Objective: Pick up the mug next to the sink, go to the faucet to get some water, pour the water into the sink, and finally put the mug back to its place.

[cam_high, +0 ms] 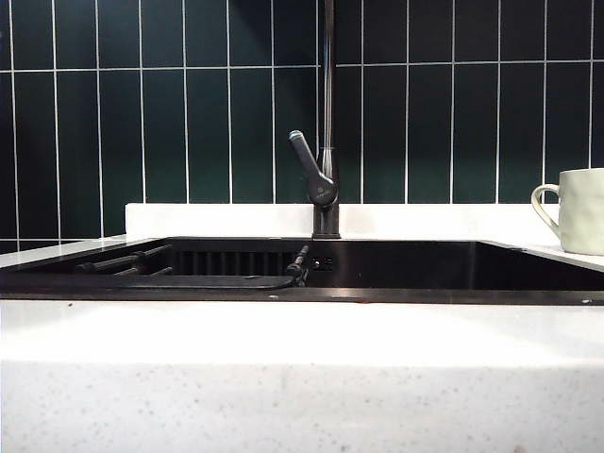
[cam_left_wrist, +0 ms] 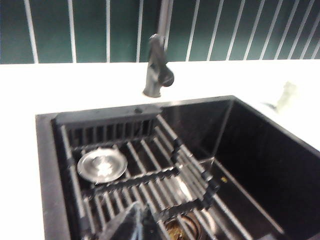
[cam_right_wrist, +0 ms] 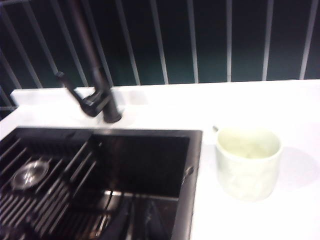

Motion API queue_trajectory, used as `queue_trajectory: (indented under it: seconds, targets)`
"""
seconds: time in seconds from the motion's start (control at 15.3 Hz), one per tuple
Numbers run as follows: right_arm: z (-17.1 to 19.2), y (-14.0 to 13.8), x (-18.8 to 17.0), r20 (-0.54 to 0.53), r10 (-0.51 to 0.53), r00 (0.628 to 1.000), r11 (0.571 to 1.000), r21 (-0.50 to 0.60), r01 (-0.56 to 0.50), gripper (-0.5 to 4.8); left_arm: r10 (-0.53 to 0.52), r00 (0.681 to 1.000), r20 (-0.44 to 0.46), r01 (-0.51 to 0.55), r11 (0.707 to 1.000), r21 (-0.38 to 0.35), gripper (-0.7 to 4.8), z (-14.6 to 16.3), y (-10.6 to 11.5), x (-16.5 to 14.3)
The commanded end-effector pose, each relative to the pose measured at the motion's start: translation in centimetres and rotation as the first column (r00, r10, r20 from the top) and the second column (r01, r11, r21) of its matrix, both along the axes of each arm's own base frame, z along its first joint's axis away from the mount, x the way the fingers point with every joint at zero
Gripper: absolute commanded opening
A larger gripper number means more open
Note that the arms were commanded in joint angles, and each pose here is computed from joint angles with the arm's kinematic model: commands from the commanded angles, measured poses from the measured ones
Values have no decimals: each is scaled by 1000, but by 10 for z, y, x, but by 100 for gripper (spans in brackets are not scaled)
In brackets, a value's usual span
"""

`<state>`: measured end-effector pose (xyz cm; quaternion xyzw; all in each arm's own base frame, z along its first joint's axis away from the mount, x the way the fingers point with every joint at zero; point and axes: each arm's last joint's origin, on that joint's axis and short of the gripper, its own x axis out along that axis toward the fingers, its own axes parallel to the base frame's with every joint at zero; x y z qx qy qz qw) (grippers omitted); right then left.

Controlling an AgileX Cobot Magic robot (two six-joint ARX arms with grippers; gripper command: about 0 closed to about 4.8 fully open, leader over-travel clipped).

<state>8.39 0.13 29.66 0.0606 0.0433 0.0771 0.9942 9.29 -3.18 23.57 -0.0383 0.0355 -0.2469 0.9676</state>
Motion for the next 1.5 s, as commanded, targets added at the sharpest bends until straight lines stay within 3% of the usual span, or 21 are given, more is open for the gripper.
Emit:
queue_trajectory:
  seconds: [0.07,0.26,0.52,0.59,0.72,0.85,1.11,1.5]
  targets:
    - [-19,2,-10,17,21,1000,1000,-10,-20,41,3,1000,-28,-3,1000,8,-3,-5,0,1]
    - [-58,-1,-7,10,-81,997,997,-13,81,41,58,997,-41,-57,998,17,-3,-18,1,4]
    - [-93,-2,6,-45,-90,995,996,-15,89,41,160,986,-50,-159,987,31,-2,-35,2,9]
    - [-99,-2,8,-66,-93,993,995,39,96,41,161,987,-19,-161,987,17,-2,-39,2,11]
    - [-102,-2,9,-51,-92,994,995,38,94,41,176,984,1,-176,984,3,-3,-43,2,12]
    - [-109,-2,13,4,-81,997,996,-46,81,-6,177,984,-7,-177,984,5,-3,-49,2,12]
    - [-117,0,15,5,-34,999,993,-116,35,-6,178,984,-3,-178,984,4,-3,-49,2,12]
    - [-136,0,19,51,-19,999,990,-137,26,-6,177,983,42,-177,984,-13,-3,-60,2,11]
